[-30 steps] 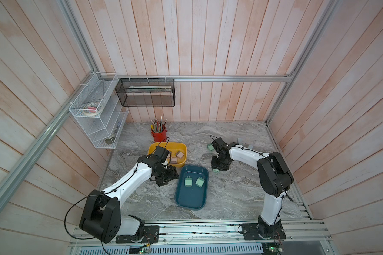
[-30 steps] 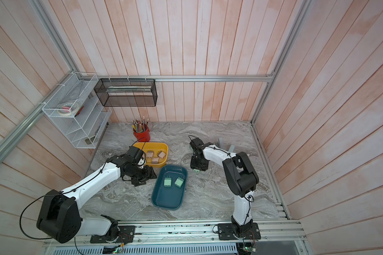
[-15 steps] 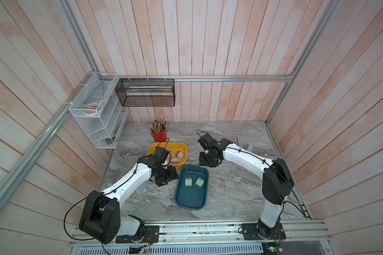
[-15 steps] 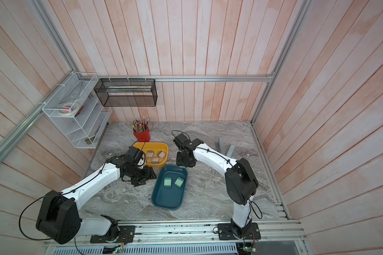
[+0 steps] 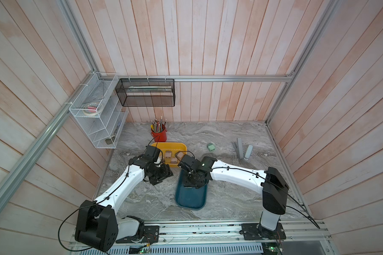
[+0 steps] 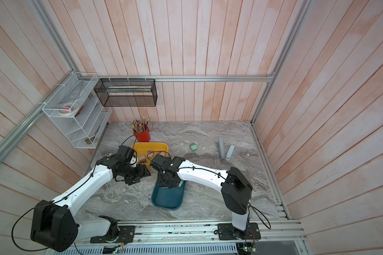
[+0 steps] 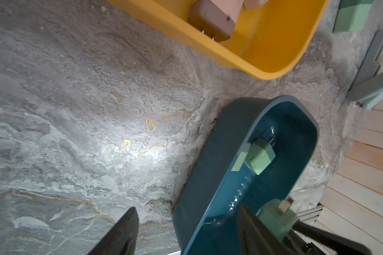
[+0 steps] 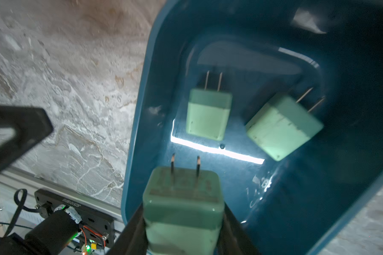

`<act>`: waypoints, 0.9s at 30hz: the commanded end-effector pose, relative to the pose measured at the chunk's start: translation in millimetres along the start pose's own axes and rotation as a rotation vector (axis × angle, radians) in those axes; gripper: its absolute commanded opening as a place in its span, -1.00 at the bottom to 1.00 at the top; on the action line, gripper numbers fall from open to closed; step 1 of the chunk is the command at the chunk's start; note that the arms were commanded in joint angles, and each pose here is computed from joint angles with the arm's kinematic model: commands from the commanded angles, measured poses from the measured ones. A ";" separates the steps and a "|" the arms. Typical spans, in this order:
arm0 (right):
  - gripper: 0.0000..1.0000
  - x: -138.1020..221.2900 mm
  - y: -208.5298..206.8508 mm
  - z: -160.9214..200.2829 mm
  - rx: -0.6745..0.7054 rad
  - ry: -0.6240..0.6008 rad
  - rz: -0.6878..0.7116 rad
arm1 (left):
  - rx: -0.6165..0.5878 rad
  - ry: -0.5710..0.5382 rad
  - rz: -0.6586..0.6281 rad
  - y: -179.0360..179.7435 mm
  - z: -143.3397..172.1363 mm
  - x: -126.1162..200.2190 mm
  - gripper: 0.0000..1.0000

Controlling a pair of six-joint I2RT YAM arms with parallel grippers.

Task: Place the plugs by color into the storage box
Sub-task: Place the plug in the storage box.

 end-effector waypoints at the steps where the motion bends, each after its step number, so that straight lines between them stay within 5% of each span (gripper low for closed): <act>1: -0.21 -24.0 -6.3 15.9 -0.043 0.037 0.030 | -0.021 0.014 -0.033 13.9 9.2 2.1 0.46; 17: -0.13 -84.8 -17.8 36.9 0.004 0.123 0.078 | 0.002 0.027 -0.040 27.3 24.5 5.8 0.46; 22: 0.26 -64.0 -17.4 25.0 0.012 0.119 0.073 | 0.004 0.027 -0.034 24.8 21.4 5.4 0.46; 27: 0.39 -17.5 -28.5 -11.9 -0.048 0.033 0.048 | 0.002 0.029 -0.027 21.2 14.8 2.1 0.46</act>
Point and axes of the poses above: each gripper's point midway between its finger pads, its own x axis back along the fingers, its own y axis along the line the jaws close on, z = x × y, the point moved 1 cm from there along x, back along the fingers, and after that the axes turned 4 degrees about -x, right-handed, at the moved point
